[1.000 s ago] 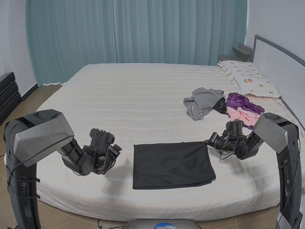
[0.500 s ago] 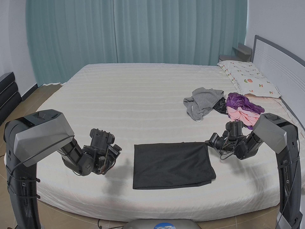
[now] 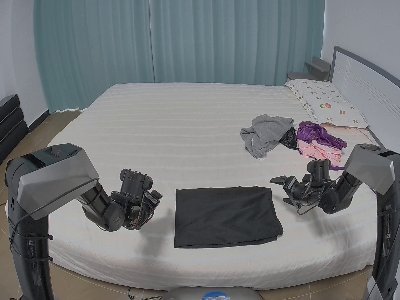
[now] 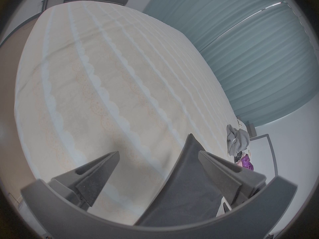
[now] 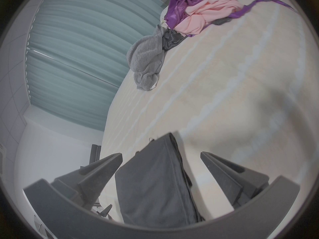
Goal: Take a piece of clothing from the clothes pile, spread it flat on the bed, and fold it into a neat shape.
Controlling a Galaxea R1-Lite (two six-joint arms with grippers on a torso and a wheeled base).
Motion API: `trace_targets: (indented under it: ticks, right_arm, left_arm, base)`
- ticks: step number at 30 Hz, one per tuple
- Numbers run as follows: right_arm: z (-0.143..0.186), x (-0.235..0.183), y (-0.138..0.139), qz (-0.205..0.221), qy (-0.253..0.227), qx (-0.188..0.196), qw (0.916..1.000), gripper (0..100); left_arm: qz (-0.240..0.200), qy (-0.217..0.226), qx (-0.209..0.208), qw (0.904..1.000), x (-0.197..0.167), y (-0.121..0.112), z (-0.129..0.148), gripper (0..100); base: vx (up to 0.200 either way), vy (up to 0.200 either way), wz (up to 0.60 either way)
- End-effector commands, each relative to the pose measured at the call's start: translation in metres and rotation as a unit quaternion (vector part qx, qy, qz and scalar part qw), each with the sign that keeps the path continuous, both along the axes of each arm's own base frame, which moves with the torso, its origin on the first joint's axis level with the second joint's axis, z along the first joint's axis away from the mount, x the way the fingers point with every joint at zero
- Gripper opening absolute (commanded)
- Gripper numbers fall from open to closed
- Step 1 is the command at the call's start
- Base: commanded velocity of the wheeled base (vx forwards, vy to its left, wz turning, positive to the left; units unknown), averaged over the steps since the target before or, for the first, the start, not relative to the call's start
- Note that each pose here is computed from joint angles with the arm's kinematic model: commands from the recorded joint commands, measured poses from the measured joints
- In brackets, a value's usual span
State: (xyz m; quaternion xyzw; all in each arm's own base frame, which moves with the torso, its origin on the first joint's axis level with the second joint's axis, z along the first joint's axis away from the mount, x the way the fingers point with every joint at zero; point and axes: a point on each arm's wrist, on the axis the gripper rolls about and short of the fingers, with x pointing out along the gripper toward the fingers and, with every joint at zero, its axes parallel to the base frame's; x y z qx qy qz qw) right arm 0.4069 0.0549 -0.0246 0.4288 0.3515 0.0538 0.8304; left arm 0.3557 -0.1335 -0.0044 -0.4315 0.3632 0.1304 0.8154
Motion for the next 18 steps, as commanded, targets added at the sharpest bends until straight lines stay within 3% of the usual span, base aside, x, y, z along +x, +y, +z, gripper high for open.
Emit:
trace_targets:
  ticks: [1,4,8,9,10,18]
  right_arm:
    - [0.036,-0.05,0.001,-0.003,-0.014,0.021,0.9997,100]
    - [0.031,-0.069,-0.005,-0.02,-0.013,0.034,0.9991,100]
    - [0.025,-0.071,-0.008,-0.036,-0.017,0.049,0.998,100]
    - [0.016,-0.068,-0.012,-0.058,-0.016,0.078,0.9952,100]
    - [0.016,-0.068,-0.012,-0.06,-0.014,0.083,0.9946,100]
    - [0.015,-0.068,-0.013,-0.06,-0.014,0.085,0.9945,100]
  left_arm:
    - [-0.007,0.001,0.0,1.0,-0.003,-0.004,0.001,100]
    - [-0.007,0.002,0.0,1.0,-0.003,-0.004,0.0,100]
    - [-0.007,0.002,0.0,1.0,-0.003,-0.004,0.0,100]
    - [-0.007,0.002,0.0,1.0,-0.003,-0.004,0.0,100]
    - [-0.007,0.002,0.0,1.0,-0.003,-0.004,0.0,100]
    - [-0.01,-0.002,-0.005,0.9999,-0.001,-0.005,0.002,100]
  base:
    - [0.0,0.0,0.0]
    - [0.0,0.0,0.0]
    - [-0.2,0.0,0.0]
    - [-0.2,0.0,0.0]
    - [-0.2,0.0,0.0]
    - [0.0,0.0,0.0]
